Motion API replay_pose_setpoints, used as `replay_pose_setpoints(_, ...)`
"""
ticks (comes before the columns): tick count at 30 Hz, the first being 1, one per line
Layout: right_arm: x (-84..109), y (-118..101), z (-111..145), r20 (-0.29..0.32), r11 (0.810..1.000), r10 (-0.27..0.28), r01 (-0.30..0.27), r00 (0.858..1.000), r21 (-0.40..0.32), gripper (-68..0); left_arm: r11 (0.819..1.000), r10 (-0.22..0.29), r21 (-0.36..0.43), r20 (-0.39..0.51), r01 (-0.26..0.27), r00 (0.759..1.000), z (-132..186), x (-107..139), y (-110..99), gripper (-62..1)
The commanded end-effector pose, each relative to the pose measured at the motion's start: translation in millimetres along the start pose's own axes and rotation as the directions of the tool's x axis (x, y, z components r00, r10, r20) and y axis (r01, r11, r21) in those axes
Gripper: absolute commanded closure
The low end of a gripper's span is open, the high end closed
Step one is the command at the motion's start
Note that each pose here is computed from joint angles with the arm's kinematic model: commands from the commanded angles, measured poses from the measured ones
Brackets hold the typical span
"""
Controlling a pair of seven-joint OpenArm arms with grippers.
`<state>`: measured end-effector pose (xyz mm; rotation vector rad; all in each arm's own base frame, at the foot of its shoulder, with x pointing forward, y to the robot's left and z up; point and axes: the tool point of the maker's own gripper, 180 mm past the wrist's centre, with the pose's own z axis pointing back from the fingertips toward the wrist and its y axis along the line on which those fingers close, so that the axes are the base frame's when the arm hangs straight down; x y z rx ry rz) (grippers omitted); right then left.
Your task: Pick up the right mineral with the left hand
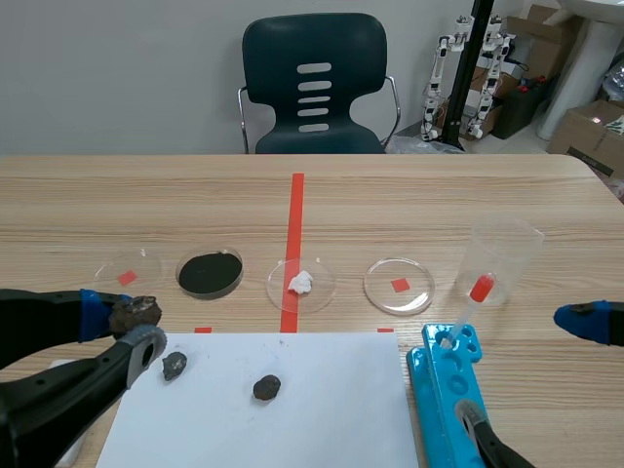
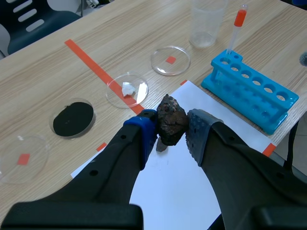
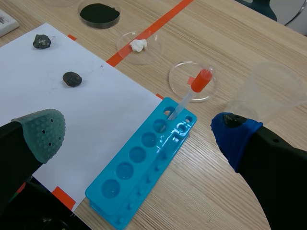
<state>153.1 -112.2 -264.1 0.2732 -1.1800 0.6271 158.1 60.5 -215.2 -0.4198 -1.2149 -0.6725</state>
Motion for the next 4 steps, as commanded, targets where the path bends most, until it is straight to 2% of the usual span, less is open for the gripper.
replay_pose_setpoints(1,6.9,-3.9,-1.3,0.028,1.0,0.002,-0.002,1.0,-0.008,-64.7,1.0,0.003,0.004,0.034,-0.003,0.999,-0.6,8.5,0.0,-7.0)
replay_pose_setpoints(4,6.9,-3.9,-1.3,0.028,1.0,0.002,-0.002,1.0,-0.008,-64.7,1.0,0.003,0.004,0.034,-0.003,0.999,-0.6,8.5,0.0,-7.0)
